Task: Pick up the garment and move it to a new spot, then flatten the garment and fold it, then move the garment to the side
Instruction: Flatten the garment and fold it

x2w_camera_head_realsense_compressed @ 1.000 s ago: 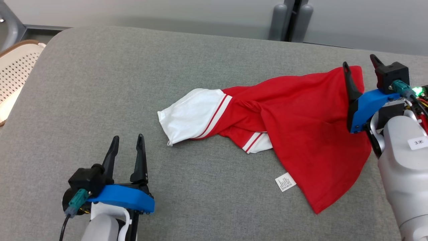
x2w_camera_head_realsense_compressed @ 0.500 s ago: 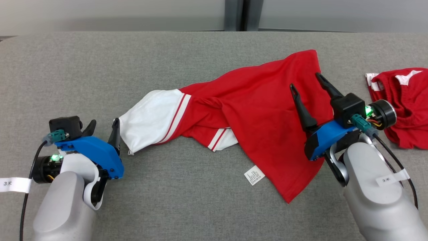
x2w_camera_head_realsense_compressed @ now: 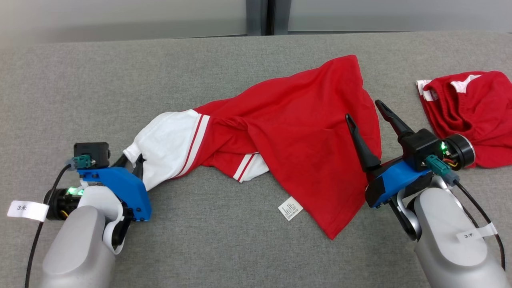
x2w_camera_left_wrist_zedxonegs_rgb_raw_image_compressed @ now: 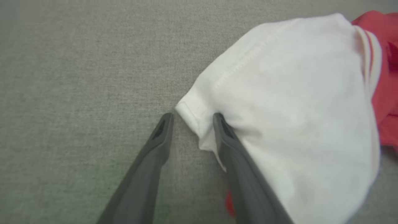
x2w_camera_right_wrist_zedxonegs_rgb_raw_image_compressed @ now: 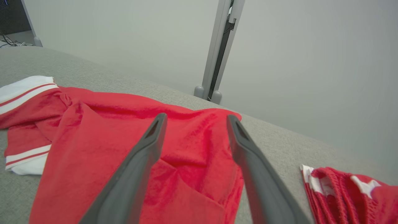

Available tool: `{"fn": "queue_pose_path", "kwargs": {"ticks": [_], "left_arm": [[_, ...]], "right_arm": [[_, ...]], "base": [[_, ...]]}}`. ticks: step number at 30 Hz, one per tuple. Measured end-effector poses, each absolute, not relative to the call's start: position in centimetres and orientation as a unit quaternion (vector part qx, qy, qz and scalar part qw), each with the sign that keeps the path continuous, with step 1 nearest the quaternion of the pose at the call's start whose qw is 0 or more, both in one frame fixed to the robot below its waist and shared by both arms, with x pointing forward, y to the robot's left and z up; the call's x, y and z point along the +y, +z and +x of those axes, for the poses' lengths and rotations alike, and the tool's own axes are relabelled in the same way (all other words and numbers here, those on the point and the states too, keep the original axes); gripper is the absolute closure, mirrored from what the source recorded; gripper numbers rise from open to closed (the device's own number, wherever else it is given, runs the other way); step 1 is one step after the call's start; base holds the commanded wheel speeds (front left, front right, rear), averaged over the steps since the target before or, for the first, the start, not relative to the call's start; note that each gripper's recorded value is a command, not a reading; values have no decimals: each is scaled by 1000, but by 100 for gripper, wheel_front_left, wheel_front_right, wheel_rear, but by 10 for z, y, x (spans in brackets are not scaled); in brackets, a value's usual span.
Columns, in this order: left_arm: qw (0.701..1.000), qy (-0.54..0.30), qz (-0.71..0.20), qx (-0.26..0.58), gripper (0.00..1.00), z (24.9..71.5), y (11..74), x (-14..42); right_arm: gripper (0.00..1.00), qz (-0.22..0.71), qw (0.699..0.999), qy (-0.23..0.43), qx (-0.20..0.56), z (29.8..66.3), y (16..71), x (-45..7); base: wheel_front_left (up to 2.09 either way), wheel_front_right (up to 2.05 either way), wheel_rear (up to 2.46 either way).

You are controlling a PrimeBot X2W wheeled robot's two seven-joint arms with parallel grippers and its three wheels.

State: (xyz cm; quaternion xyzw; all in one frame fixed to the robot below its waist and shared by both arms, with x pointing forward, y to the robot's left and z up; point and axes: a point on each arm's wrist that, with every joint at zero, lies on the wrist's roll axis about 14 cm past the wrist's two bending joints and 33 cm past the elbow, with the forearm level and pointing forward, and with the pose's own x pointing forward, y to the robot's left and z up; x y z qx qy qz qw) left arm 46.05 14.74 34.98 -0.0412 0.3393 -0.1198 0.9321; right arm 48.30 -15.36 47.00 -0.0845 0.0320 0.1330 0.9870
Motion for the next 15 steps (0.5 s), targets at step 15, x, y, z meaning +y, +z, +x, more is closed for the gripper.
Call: {"fn": "queue_pose_path", "kwargs": {"ticks": [15], "left_arm": [[978, -180, 35, 104, 100, 484, 451, 139]], "right_arm": [[0, -66, 991, 116, 22, 471, 480, -155]], "base": [[0, 0, 0]]}}
